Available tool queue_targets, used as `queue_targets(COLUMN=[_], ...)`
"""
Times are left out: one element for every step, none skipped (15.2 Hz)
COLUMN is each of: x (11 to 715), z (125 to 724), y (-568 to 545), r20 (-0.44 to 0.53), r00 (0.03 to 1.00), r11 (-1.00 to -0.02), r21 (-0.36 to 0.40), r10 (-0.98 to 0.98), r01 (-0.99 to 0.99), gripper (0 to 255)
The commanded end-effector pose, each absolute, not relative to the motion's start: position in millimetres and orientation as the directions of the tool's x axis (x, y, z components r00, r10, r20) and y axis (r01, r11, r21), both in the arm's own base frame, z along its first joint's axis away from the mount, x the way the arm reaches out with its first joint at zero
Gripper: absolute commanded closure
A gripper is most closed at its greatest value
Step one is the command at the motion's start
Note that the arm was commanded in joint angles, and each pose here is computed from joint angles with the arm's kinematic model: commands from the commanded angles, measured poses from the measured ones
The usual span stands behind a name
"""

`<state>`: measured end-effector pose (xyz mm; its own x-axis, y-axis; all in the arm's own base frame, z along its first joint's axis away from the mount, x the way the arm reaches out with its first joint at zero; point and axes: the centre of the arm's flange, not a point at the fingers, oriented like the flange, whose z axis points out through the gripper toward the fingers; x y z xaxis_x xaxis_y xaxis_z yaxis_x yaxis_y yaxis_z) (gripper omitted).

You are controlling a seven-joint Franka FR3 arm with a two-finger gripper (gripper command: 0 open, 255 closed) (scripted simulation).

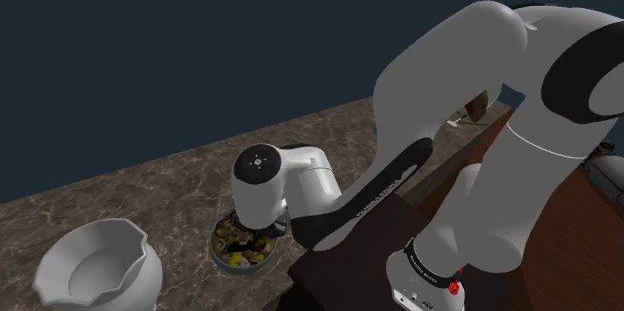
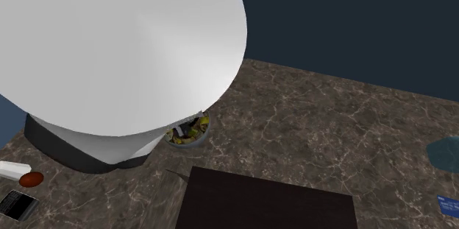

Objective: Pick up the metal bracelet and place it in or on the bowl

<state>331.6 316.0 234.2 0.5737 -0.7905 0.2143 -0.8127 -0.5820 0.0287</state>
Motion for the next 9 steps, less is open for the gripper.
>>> queue_targets(x=[330.5,331.8,331.8,349.6,370.4,391.9,391.0,390.0,389.0], z=[231.5,234.5,234.5,249.4,259.8,265.2,260.0,254.9,249.7], y=[316.4,316.3,316.3,293.7,271.1,251.0,251.6,252.3,253.0], r20=[0.214,0.215,0.215,0.066,-0.085,-0.221,-0.221,-0.221,-0.221], r00=[0.574,0.573,0.573,0.647,0.703,0.737,0.737,0.737,0.737], r11=[-0.582,-0.582,-0.582,-0.646,-0.708,-0.759,-0.759,-0.759,-0.759], r21=[0.031,0.027,0.027,0.038,0.036,0.024,0.024,0.024,0.024], r10=[-0.79,-0.791,-0.791,-0.759,-0.706,-0.639,-0.639,-0.639,-0.639], r01=[-0.812,-0.813,-0.813,-0.762,-0.706,-0.651,-0.651,-0.651,-0.651], gripper=[255,255,0,0,0,0,0,0,0])
